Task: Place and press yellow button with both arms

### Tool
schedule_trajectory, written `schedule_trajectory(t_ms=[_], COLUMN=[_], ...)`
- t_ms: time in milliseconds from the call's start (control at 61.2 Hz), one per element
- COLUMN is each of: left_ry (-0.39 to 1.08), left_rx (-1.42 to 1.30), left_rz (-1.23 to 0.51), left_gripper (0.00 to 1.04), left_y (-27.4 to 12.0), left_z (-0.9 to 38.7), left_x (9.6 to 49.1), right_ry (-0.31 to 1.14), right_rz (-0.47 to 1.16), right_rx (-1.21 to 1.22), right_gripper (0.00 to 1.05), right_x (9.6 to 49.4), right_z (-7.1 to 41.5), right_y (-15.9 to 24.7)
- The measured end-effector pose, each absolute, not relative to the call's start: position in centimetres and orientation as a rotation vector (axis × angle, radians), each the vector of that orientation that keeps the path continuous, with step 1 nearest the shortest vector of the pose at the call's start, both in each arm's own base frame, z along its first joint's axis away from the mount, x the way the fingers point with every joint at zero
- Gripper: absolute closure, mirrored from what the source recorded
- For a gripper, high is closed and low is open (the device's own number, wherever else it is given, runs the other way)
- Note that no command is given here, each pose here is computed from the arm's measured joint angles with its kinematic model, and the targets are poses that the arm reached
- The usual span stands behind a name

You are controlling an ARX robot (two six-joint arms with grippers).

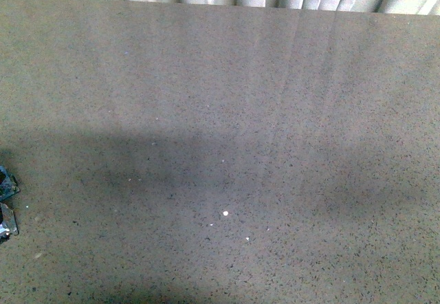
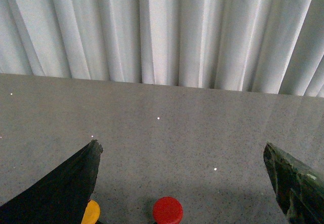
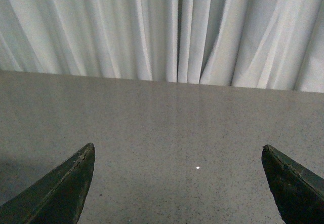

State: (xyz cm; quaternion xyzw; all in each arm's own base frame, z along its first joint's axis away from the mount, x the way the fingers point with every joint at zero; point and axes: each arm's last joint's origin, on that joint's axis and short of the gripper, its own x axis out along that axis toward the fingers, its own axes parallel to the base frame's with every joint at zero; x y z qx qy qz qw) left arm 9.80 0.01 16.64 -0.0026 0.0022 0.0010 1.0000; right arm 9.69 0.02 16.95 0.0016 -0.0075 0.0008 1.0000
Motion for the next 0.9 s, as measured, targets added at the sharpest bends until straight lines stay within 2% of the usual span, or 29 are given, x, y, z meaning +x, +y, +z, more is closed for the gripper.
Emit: schedule_trajectory(t_ms=[817, 849, 898], left_ry=[0.004, 0.048, 0.218], left_rx=[-0.005, -0.015, -0.044], left_rz=[0.002, -0.007, -0.019], left_gripper=[0.09, 0.09, 0.09], left_y=[0.01, -0.01, -0.05], left_z=[16.64, 16.52, 16.62], left_x=[9.80, 9.84, 9.82], right_ry=[-0.015, -0.015, -0.015], right_rz=[0.002, 0.002, 0.001], right_rx=[0.004, 0.003, 0.003], right_gripper=[0.09, 0.09, 0.09], right_x=[9.69, 9.69, 9.69], right_z=[16.95, 16.95, 16.95], right_y=[0.02, 0.02, 0.01])
